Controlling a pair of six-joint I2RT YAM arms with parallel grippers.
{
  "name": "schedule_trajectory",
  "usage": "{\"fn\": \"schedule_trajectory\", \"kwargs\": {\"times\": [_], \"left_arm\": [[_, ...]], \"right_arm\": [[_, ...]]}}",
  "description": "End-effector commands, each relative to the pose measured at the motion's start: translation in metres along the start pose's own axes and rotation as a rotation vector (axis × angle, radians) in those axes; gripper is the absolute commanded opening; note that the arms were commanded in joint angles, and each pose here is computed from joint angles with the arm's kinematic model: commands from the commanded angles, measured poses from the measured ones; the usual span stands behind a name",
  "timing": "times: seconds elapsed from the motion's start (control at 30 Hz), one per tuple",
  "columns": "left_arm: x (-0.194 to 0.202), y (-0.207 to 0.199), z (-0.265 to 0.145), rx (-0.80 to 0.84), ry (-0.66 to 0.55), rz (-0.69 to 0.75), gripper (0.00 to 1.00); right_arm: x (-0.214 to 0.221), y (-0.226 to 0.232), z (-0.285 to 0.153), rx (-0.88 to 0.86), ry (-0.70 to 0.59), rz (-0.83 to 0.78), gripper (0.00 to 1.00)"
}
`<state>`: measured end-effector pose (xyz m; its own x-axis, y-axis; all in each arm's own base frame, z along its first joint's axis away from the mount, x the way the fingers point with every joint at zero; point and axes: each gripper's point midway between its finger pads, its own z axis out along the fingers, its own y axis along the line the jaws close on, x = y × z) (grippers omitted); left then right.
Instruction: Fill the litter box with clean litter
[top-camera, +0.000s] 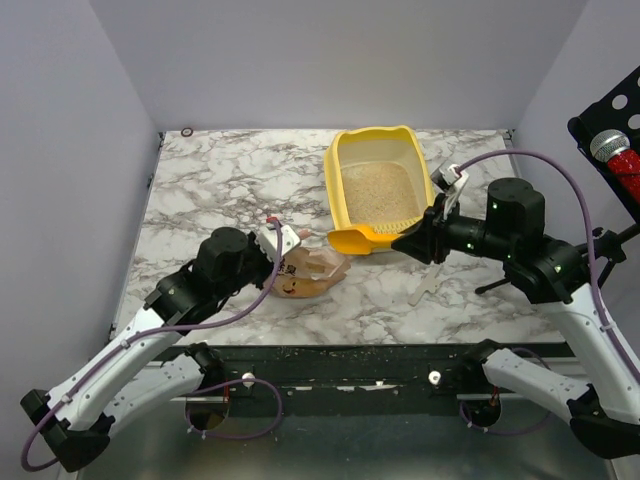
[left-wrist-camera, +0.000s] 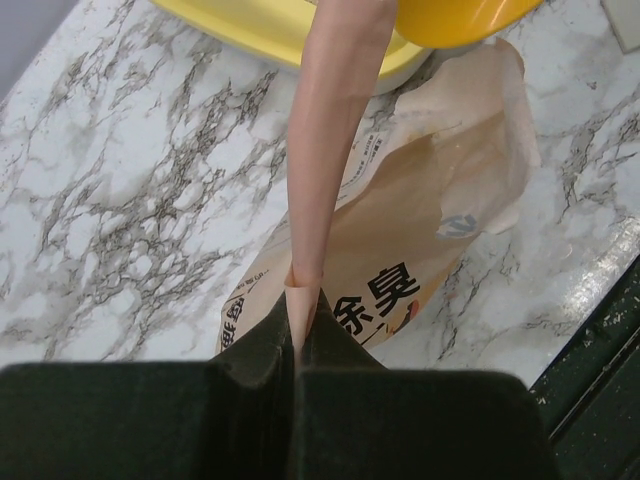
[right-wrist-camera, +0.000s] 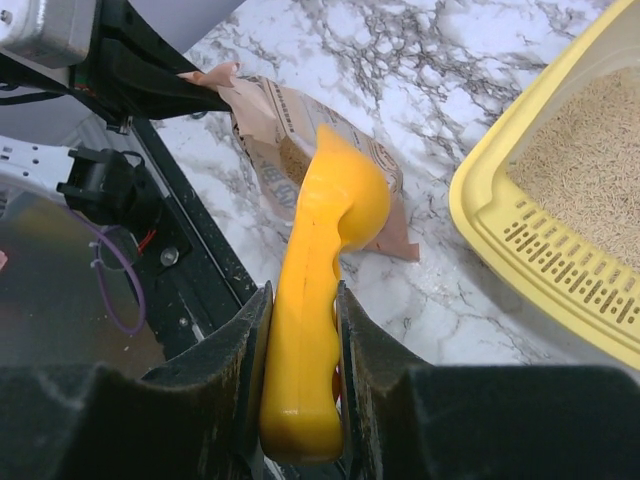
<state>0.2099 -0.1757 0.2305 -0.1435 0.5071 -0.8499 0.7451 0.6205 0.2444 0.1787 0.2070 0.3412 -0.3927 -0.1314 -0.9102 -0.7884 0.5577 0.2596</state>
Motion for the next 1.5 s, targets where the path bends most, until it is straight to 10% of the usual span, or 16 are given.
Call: {"fn": "schedule_trajectory", "kwargs": {"times": [0.0, 0.83, 1.47], "left_arm": [[0.006, 0.006, -0.007, -0.080, -0.044, -0.058, 0.00], [-0.030, 0.007, -0.024, -0.090, -0.287, -0.070, 0.00], [-0.037, 0.014, -0.028, -0.149, -0.407, -0.099, 0.00]], "right_arm": [[-0.001, 0.008, 0.005, -0.050, 0.044, -0.017, 0.01], [0.036, 0.023, 0.095, -0.061, 0.319, -0.065, 0.01], [0.070, -0.037, 0.117, 0.308, 0.592, 0.091, 0.01]]}}
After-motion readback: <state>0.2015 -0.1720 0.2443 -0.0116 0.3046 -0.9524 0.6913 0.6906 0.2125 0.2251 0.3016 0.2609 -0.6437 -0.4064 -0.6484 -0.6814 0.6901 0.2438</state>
